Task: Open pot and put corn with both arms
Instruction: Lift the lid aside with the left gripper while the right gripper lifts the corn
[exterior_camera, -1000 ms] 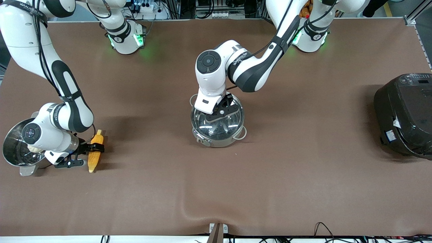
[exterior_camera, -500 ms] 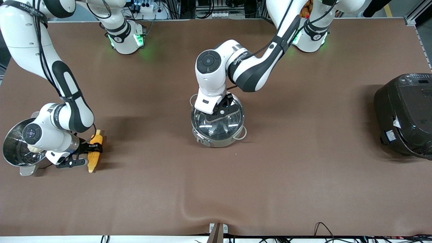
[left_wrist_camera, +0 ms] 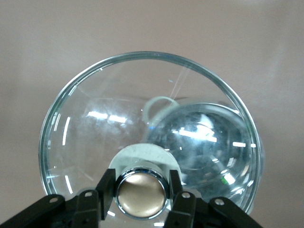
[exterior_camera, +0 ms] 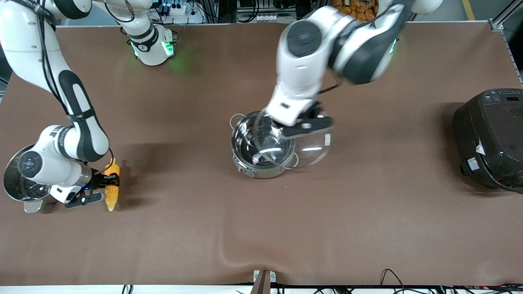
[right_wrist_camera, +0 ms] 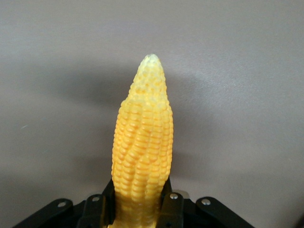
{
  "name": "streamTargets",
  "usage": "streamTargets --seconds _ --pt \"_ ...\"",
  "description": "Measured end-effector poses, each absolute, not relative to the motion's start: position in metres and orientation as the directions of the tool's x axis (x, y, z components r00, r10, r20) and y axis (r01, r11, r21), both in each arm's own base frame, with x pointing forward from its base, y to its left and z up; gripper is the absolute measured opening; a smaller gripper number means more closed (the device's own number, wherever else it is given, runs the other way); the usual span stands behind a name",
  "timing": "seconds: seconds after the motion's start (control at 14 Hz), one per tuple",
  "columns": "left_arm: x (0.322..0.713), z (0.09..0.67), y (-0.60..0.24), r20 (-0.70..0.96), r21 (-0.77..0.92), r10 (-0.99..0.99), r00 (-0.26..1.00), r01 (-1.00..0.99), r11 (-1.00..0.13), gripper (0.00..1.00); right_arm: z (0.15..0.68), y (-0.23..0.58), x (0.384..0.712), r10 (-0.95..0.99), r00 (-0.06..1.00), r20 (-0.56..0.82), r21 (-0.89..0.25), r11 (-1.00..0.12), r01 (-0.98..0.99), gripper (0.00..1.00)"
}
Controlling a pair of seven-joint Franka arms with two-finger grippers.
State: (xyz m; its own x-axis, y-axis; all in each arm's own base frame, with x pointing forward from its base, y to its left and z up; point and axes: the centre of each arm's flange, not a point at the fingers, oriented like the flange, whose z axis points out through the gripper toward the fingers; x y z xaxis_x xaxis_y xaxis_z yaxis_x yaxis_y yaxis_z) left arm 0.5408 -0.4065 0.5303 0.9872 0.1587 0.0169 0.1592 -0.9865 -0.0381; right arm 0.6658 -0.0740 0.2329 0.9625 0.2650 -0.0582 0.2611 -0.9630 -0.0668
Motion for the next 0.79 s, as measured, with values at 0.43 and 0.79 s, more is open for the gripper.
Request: streamTargets --seconds 0.43,0.79 --pt "0.592 0.570 -0.245 -0.062 -0.070 0.016 0.998 0.012 -0.997 0.50 0.342 -0.049 0.682 0.355 0.933 -0.054 -0.099 -0.932 0.349 0.37" --pt "0.618 0.561 -0.130 -0.112 -0.063 0.001 0.994 -0.006 -0.998 0.50 0.361 0.050 0.680 0.533 0.846 -0.008 -0.167 -0.835 0.524 0.37"
